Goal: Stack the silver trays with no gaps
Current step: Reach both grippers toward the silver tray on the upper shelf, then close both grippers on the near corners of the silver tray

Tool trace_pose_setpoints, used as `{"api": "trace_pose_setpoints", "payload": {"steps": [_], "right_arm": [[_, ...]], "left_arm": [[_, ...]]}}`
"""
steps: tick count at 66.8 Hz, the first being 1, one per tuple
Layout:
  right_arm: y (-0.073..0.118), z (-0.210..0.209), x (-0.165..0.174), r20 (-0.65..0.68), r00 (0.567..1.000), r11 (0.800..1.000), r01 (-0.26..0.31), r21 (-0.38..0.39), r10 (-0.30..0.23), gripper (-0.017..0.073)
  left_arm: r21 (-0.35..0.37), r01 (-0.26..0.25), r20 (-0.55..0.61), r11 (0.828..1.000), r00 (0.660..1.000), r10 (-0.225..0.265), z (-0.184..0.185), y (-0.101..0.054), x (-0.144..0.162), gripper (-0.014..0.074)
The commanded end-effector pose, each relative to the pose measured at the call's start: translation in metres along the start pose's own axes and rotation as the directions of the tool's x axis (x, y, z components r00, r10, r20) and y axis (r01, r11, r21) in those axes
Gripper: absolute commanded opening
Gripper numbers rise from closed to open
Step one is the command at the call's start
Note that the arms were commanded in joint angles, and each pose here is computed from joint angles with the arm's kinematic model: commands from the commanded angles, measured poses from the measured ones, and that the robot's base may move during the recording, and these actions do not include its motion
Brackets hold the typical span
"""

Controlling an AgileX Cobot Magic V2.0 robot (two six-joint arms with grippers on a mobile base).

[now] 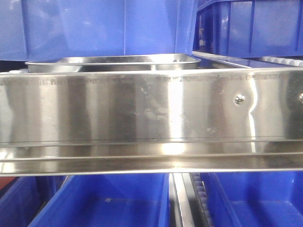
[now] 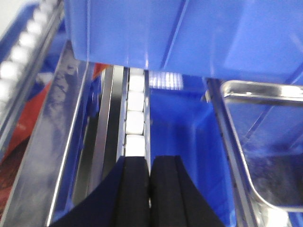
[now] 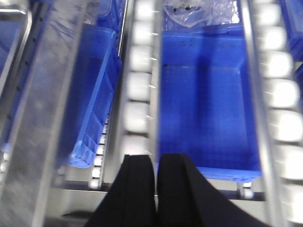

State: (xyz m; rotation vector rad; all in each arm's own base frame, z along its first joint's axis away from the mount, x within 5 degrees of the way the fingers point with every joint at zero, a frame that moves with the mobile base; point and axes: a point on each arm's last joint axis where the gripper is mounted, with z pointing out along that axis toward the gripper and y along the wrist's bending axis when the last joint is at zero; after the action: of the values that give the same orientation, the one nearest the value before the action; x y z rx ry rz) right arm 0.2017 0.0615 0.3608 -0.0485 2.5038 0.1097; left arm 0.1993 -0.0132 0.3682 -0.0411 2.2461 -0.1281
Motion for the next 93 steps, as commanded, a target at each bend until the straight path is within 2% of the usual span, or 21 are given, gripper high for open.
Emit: {"api": "trace_pose_setpoints", "payload": {"steps": [1, 3, 8, 19, 24, 32, 46, 56, 67, 78, 93], "right_arm": [[0.015, 0.006, -0.01, -0.003, 1.0, 0.999, -0.011, 0.038, 0.011, -0.0012], [0.02, 0.008, -0.013, -0.006, 1.0, 0.999, -0.007, 0.036, 0.007, -0.0012], [0.036, 0.017, -0.02, -0.055, 0.998, 1.0, 0.016, 0.027, -0.015, -0.0012], [0.061, 0.035, -0.04, -0.157, 0.988, 1.0, -0.007, 0.005, 0.007, -0.0012], [0.07, 0.045, -0.052, -0.168, 0.986, 1.0, -0.019, -0.011, 0.017, -0.0013], [0.082, 0.06, -0.069, -0.193, 0.981, 1.0, -0.023, -0.007, 0.021, -0.0013], [0.106, 0.09, -0.089, -0.228, 0.974, 1.0, -0.017, -0.016, 0.013, -0.0014], [0.115, 0.103, -0.087, -0.268, 0.963, 0.997, -0.052, -0.063, 0.034, -0.0015], [0.118, 0.118, -0.084, -0.297, 0.954, 0.998, -0.046, -0.048, 0.03, -0.0015], [0.119, 0.125, -0.084, -0.298, 0.954, 0.998, -0.046, -0.048, 0.029, -0.0015], [0.12, 0.126, -0.086, -0.274, 0.961, 0.997, -0.05, -0.061, 0.031, -0.0015]], "left_arm": [[0.036, -0.027, -0.02, 0.999, 0.999, 0.028, 0.009, -0.012, -0.013, -0.0016], [0.045, -0.028, -0.029, 0.999, 0.999, 0.029, 0.012, -0.017, -0.016, -0.0016], [0.021, 0.009, -0.075, 1.0, 0.997, -0.008, 0.022, -0.025, -0.022, -0.0016], [-0.074, -0.022, -0.169, 0.997, 0.986, 0.009, 0.042, -0.044, -0.031, -0.0016], [-0.074, -0.027, -0.184, 0.997, 0.983, 0.013, 0.049, -0.056, -0.034, -0.0016], [-0.062, 0.007, -0.203, 0.998, 0.979, -0.019, 0.062, -0.071, -0.038, -0.0016], [-0.054, -0.015, -0.275, 0.998, 0.962, 0.0, 0.087, -0.091, -0.043, -0.0016], [-0.042, -0.002, -0.292, 0.999, 0.956, -0.011, 0.1, -0.095, -0.041, -0.0016], [-0.04, 0.003, -0.306, 0.999, 0.952, -0.015, 0.105, -0.097, -0.039, -0.0016], [-0.004, 0.012, -0.244, 1.0, 0.97, -0.013, 0.108, -0.1, -0.044, -0.0016], [0.003, 0.037, -0.284, 0.999, 0.958, -0.034, 0.114, -0.103, -0.04, -0.0016]]}}
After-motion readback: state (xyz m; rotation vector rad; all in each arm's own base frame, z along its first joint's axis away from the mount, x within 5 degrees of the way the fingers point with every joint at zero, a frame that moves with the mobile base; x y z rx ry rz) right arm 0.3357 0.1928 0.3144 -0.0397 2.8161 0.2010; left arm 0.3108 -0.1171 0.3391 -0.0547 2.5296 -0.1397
